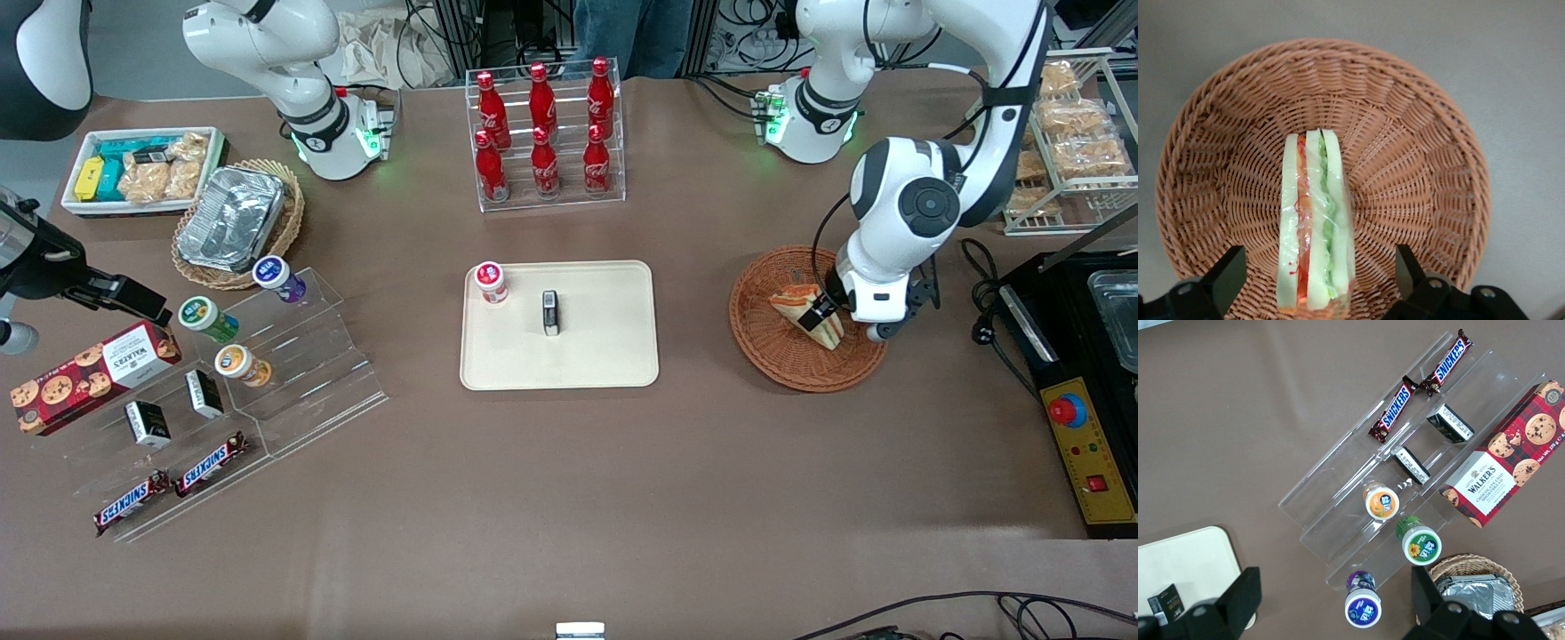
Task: Place sandwich from basket to tray
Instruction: 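Lower the open left gripper around the wrapped sandwich in the basket, then close the left gripper on the sandwich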
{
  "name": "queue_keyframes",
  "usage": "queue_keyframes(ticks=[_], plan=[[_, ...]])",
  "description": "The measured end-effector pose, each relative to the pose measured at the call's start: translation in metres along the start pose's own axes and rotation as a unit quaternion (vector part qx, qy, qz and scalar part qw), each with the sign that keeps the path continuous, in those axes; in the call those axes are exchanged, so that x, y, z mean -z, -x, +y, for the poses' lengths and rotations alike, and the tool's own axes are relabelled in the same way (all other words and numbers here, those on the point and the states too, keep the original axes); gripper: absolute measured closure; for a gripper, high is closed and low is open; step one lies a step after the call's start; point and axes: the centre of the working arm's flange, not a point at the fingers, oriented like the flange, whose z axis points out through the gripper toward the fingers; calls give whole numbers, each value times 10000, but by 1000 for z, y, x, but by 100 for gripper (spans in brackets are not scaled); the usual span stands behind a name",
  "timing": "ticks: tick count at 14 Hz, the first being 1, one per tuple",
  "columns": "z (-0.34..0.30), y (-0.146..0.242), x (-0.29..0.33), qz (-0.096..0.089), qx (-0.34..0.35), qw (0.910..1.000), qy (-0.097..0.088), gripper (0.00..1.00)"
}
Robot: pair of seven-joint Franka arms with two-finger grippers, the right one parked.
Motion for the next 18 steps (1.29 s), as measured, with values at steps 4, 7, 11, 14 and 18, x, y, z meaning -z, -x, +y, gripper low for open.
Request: queue_keyframes(ticks=[4,7,11,14,18], plan=[[-3,3,-7,-45,6,10000,-49,1],[-5,4,-12,-83,6,9999,-92,1],[-11,13,-30,-55,-22,10000,-29,3],[-10,15,-31,-47,-6,10000,-17,33],[-4,19,-28,-19,-17,10000,18,71]])
